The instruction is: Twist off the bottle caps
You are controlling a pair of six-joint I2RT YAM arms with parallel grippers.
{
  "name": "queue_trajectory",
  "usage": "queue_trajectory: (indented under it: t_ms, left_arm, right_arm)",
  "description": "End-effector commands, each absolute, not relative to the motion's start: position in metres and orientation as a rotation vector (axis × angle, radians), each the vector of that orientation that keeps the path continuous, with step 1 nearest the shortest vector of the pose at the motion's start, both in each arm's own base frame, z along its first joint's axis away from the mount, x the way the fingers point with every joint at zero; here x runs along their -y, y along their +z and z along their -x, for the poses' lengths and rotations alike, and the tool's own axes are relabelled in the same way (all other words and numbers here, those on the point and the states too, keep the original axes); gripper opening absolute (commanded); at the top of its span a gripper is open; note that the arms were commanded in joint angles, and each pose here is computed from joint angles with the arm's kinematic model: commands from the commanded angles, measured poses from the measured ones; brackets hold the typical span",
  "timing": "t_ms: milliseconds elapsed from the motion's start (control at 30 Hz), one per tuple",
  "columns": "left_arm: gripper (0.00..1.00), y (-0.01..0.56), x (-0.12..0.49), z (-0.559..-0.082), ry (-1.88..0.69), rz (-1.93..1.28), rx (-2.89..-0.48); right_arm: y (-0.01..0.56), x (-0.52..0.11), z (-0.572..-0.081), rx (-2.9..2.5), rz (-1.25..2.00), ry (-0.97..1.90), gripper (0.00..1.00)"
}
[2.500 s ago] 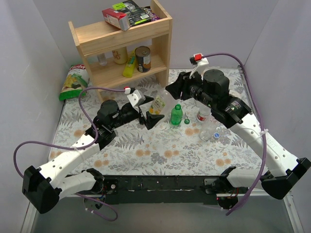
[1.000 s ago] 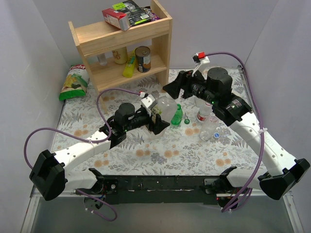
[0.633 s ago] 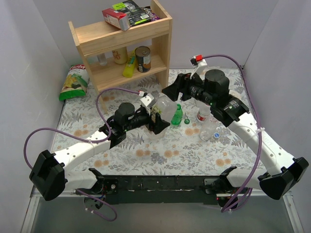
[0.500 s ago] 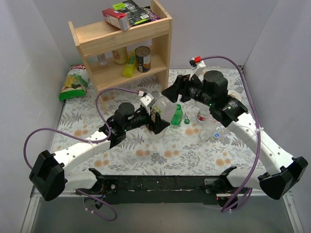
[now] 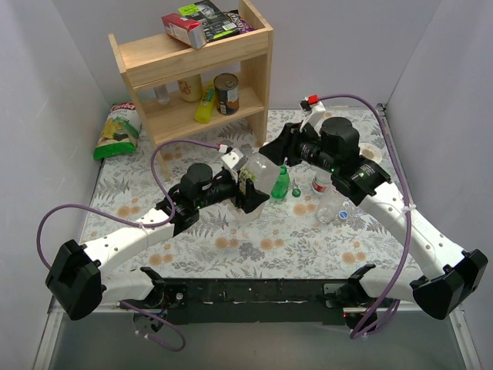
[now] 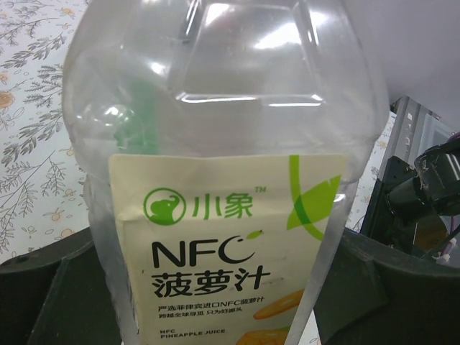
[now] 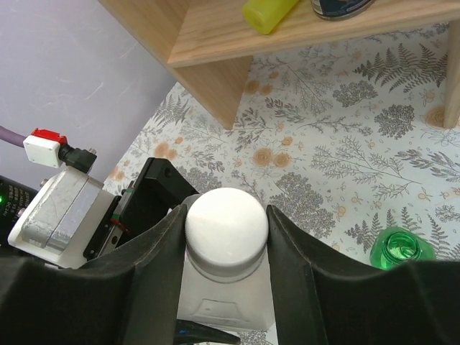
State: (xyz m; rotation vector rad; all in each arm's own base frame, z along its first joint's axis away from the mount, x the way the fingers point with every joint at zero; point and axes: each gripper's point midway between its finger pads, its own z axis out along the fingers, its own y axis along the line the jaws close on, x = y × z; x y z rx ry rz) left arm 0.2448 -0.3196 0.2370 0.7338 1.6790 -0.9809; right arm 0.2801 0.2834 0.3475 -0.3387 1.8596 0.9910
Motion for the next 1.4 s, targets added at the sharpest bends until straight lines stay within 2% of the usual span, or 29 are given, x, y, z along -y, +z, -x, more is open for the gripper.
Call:
queue_trajectory:
  t_ms: [0,300,400,500,567,733,867,900,1133,1367]
  left_arm:
    - [0.29,0.28,0.321,-0.242,-1.007,-0.716,-1.555]
    - [0.29,0.277,0.323,-0.241,-1.02,-0.725,-1.563]
    - [0.29,0.278,0.323,-0.241,-1.024,-0.726,-1.56]
    - [0.29,0.278,0.323,-0.241,-1.025,-0.727,-1.559]
    - [0.29,0.278,0.323,-0.241,-1.024,-0.726,-1.56]
    - [0.29,0.28,0.323,-0.24,-1.025,-0.727,-1.552]
    - [0.29,0.287,0.323,-0.234,-1.052,-0.749,-1.518]
    - [0.29,0.289,0.324,-0.231,-1.062,-0.757,-1.505]
    - [0.29,0.302,0.329,-0.204,-1.174,-0.876,-1.4]
    - [0.3,0.305,0.338,-0.165,-1.348,-1.077,-1.277]
  right_arm:
    - [0.372,-0.279,-0.276,-1.764,0.337,1.003,0.48]
    - [0.383,-0.276,-0.276,-1.715,0.305,1.024,0.66]
    - [0.385,-0.277,-0.274,-1.705,0.305,1.034,0.66]
    - [0.383,-0.277,-0.275,-1.707,0.305,1.036,0.6]
    - [0.382,-0.279,-0.275,-1.711,0.309,1.039,0.51]
    - [0.377,-0.283,-0.273,-1.721,0.328,1.062,0.41]
    - [0.374,-0.283,-0.273,-1.706,0.347,1.091,0.16]
    - [0.374,-0.285,-0.268,-1.697,0.369,1.12,0.13]
    - [0.374,-0.279,-0.262,-1.633,0.444,1.198,0.02]
    - [0.379,-0.275,-0.246,-1.552,0.579,1.208,0.01]
